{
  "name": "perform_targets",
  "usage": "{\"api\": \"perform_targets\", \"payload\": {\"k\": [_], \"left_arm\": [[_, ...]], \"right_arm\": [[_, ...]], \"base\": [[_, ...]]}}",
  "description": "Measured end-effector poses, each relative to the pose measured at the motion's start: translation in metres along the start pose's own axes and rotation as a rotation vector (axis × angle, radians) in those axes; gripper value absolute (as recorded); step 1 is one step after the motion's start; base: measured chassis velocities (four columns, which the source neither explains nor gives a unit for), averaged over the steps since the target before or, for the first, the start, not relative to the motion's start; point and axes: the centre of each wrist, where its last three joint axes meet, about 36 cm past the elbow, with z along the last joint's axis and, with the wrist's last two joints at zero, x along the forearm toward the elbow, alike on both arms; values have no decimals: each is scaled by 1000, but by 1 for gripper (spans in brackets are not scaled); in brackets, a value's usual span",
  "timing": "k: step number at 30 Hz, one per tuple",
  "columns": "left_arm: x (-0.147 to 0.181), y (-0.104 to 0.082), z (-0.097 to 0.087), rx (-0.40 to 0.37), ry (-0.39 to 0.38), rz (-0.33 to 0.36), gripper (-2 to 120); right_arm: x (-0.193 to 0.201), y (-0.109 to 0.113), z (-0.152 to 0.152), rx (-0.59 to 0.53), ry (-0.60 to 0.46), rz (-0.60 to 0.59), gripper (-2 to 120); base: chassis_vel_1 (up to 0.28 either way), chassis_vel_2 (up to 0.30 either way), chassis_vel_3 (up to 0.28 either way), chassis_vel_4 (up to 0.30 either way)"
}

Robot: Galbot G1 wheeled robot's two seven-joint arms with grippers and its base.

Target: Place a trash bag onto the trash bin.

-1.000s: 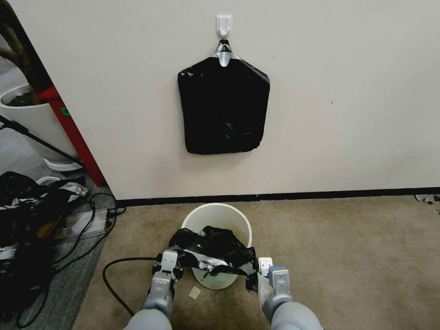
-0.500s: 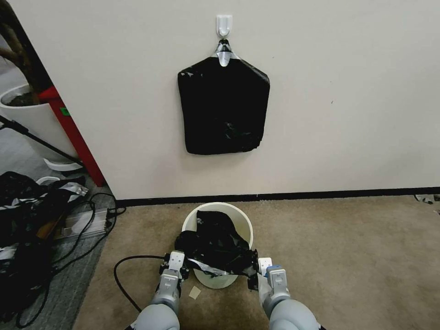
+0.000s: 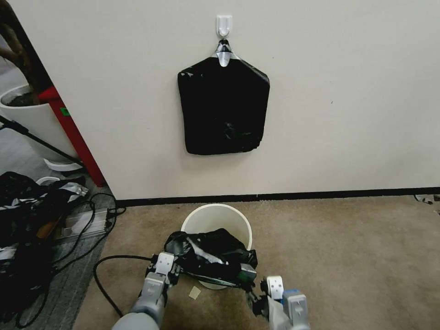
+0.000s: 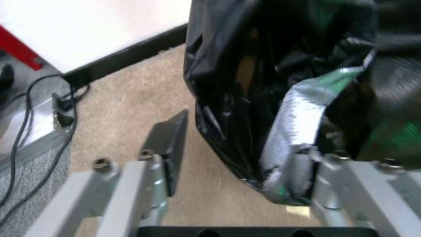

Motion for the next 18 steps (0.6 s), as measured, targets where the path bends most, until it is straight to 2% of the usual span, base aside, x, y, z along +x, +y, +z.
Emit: {"api": "perform_targets", "payload": {"k": [2,5,6,7,8,10,11,12,14,15,16,18], "left_arm": [[14,4,-7,-15,4,30,65],[24,7,-13,-23,12,54,70],[34,11,-20,-34,18,72,78],[34,11,-20,-34,18,72,78],[39,13,-23,-41,17,75,85],[37,15,-25,-41,8,66,94],[37,15,-25,-41,8,66,94],[34,16,-24,-35,1,62,95],[12,19,-16,27,-51,84,99],[0,23,-8,58,-87,137,100],[0,23,-8,58,-87,137,100],[-18,35,3,73,-146,219,100]], "right_arm": [[10,-1,-3,4,-27,-15,75],[19,-3,-7,9,-60,-33,80],[29,-5,-12,16,-114,-51,89],[29,-5,-12,16,-114,-51,89],[34,-6,-17,13,-151,-64,95],[39,-5,-24,0,-214,-78,99],[39,-5,-24,0,-214,-78,99],[39,-5,-26,-6,-233,-84,100],[36,-3,-33,-23,-293,-102,100],[31,-4,-38,-27,-318,-104,100],[31,-4,-38,-27,-318,-104,100],[23,-9,-49,-45,-353,-109,100]], "base": [[0,0,0,0],[0,0,0,0],[0,0,0,0],[0,0,0,0],[0,0,0,0],[0,0,0,0],[0,0,0,0],[0,0,0,0],[0,0,0,0],[0,0,0,0],[0,0,0,0],[0,0,0,0]]}}
